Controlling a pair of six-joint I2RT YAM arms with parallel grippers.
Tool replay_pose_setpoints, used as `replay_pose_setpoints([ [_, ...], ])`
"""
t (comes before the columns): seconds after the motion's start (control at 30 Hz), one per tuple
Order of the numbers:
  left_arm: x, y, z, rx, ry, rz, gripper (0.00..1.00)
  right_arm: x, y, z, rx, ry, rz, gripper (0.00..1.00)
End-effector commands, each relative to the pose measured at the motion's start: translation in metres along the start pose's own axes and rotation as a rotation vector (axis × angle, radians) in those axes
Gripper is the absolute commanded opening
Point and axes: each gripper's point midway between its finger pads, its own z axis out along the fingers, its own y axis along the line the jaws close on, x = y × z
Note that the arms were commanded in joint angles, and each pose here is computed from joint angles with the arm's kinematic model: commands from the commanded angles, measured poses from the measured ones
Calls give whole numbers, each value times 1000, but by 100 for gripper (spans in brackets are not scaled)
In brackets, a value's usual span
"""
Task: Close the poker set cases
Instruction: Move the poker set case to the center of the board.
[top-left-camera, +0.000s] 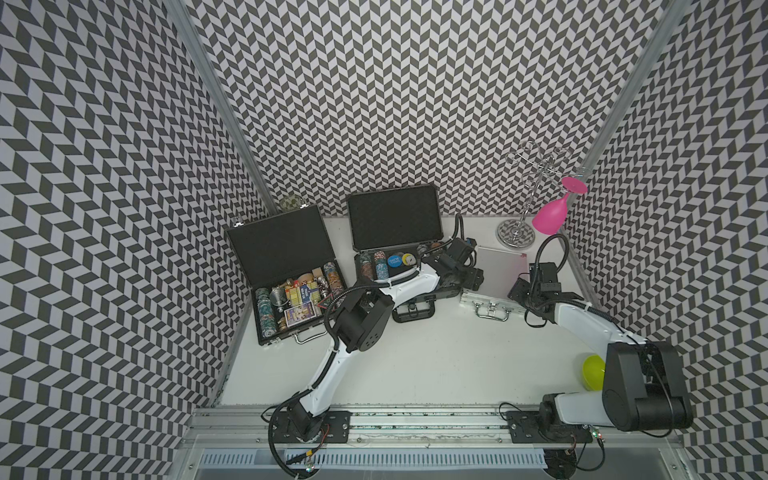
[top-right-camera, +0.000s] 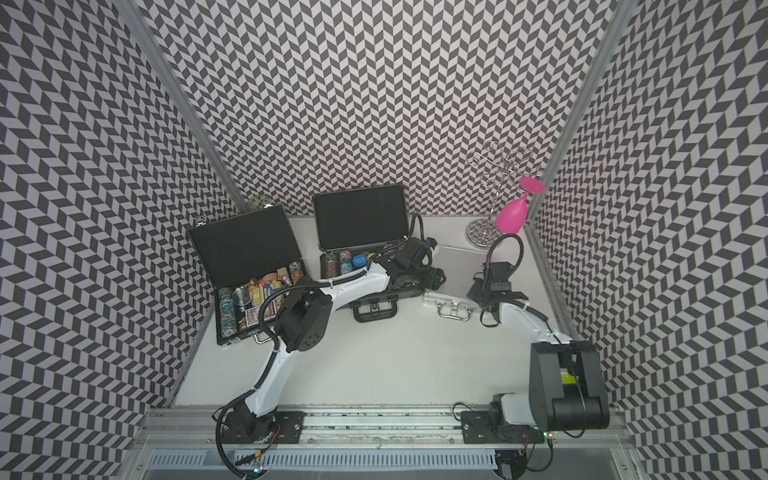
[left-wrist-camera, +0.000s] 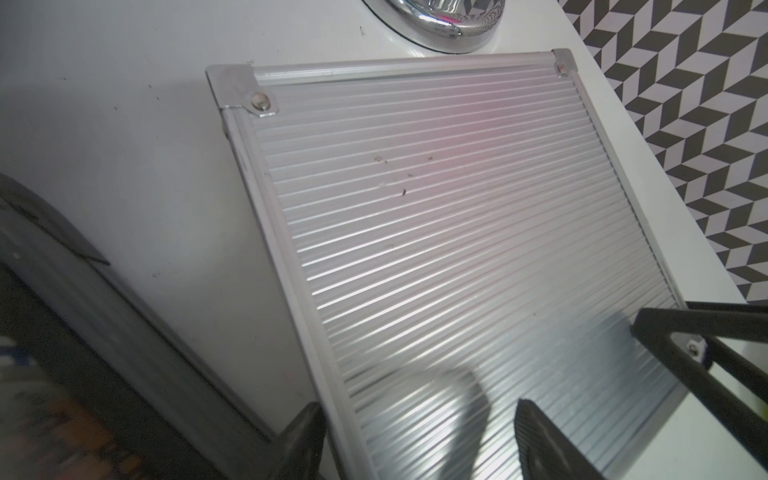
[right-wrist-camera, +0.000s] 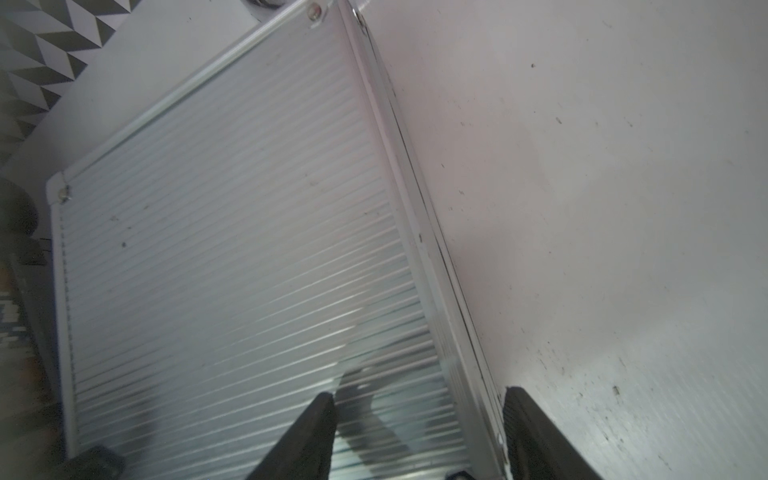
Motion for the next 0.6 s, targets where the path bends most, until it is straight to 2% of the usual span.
replay_pose_setpoints([
  [0.0,8,-20,4,86,46,40,71,21,-16,4,41,53,-11,59],
  [0.13,13,-29,1,118,69,65,65,32,-15,4,10,79,-14,51],
  [0.4,33,-55,-10,140,117,159,62,49,-21,-10,-18,104,-5,50],
  [0.57,48,-57,-16,121,133,160,62,66,-29,-15,-23,134,6,50],
])
